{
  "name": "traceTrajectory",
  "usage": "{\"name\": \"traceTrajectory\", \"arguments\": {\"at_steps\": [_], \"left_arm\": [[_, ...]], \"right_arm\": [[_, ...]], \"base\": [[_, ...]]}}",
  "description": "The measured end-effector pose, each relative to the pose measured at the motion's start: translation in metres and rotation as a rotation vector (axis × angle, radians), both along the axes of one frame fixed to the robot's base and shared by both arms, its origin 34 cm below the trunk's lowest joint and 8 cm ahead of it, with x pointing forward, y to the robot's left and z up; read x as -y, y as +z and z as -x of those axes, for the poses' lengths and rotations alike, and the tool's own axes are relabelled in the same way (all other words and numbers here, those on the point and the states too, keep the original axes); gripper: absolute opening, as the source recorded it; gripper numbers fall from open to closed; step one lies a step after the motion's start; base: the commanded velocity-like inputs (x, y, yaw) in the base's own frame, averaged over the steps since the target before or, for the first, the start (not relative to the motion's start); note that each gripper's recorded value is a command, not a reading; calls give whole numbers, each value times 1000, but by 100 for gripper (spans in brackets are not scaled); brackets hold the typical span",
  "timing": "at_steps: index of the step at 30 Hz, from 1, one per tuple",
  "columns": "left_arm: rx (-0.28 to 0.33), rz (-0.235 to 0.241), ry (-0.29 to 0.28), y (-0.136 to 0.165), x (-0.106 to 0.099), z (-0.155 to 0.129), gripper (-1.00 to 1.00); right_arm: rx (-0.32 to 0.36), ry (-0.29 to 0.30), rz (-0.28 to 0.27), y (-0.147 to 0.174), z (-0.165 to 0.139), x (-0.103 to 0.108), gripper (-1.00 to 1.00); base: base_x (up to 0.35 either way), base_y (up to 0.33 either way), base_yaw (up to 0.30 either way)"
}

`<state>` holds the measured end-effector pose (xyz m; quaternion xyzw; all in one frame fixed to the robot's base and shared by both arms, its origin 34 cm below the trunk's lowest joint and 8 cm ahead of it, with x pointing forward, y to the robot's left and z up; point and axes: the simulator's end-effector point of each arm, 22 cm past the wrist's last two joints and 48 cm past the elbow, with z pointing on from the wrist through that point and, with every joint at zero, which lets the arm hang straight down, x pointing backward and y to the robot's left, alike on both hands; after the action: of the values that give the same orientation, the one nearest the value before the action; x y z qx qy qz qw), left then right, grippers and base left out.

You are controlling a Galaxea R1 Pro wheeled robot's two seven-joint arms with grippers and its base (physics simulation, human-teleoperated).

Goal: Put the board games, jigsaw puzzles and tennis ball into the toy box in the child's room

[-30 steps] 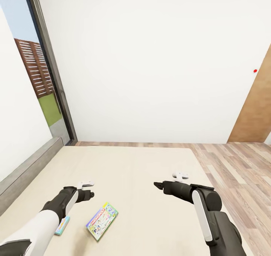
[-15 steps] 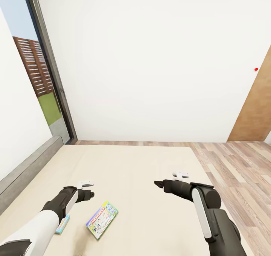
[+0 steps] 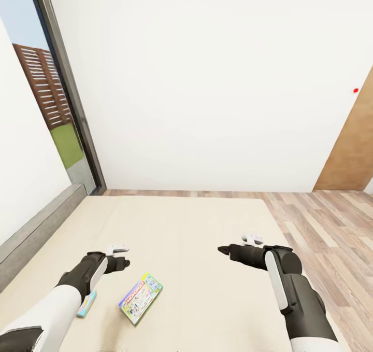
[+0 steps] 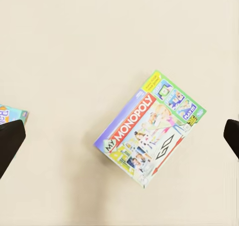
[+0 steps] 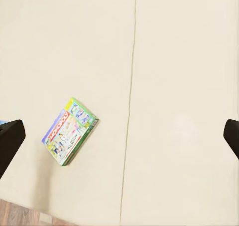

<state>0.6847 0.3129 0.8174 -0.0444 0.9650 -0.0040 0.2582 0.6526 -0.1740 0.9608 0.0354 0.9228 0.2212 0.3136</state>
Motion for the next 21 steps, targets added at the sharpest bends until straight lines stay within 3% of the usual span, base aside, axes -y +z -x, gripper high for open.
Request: {"name": "traceTrajectory", "arguments": {"at_steps": [9, 21], "left_arm": [[-14, 16, -8, 6, 11, -10, 100], [-27, 13, -11, -3, 11, -8, 100]], "right_arm": [[-46, -7, 21, -23, 4, 11, 100], [-16, -33, 55, -45, -5, 26, 100]], "base": [[0, 0, 0], [0, 0, 0]]}}
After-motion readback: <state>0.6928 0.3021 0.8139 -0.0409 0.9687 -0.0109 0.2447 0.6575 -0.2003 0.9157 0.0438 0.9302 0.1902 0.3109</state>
